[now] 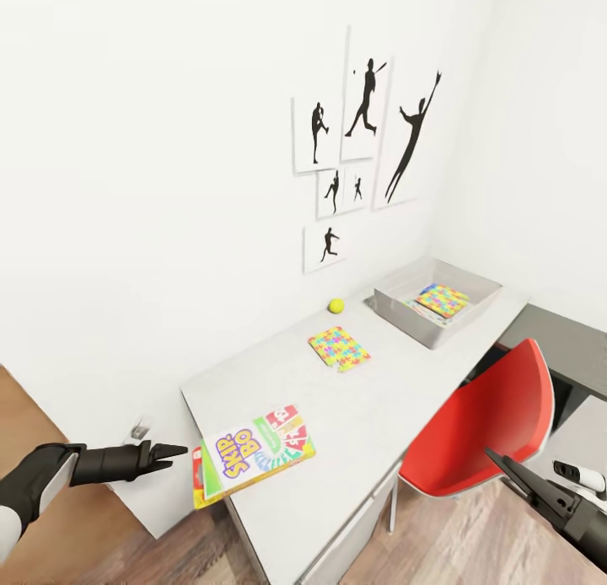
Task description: Put all the toys in the child's room - the three board games (two on the bed and one on the table), the two jigsaw puzzles on the table, and the tennis ball on the table - inside the toy box on the table in the child's room.
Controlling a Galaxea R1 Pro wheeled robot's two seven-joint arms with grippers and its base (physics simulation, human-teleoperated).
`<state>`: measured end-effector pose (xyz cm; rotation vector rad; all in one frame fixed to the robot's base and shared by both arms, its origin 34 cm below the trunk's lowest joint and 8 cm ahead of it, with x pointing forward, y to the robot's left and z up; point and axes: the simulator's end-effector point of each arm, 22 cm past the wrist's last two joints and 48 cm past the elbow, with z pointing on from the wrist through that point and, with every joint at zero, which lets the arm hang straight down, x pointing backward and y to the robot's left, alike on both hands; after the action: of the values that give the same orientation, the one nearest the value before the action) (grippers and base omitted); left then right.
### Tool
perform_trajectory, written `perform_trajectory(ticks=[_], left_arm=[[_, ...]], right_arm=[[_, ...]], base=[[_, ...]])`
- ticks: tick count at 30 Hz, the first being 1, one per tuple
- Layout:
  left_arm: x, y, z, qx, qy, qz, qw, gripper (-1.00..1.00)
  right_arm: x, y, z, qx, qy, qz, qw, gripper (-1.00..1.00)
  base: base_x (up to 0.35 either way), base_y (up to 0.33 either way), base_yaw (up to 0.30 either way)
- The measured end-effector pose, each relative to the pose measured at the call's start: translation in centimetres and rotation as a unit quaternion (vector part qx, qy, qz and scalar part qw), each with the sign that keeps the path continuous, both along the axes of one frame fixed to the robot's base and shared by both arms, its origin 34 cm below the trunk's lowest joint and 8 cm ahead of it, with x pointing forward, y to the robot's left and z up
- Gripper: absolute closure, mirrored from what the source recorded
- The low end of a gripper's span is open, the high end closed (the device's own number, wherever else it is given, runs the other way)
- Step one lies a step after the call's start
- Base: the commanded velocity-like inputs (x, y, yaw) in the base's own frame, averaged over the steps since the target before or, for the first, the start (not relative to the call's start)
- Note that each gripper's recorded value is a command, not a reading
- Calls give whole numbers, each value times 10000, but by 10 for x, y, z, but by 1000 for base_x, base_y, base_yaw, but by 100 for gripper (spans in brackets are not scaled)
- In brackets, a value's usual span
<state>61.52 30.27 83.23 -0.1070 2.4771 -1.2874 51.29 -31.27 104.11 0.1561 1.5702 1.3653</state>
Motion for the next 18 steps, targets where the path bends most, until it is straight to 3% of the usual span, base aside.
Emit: perform_trajectory(ticks=[18], left_arm=[[0,0,0,6,-6,0,10000,-100]], right_arm=[[0,0,0,-2,-2,0,10000,-100]], base=[[-67,-5,0]])
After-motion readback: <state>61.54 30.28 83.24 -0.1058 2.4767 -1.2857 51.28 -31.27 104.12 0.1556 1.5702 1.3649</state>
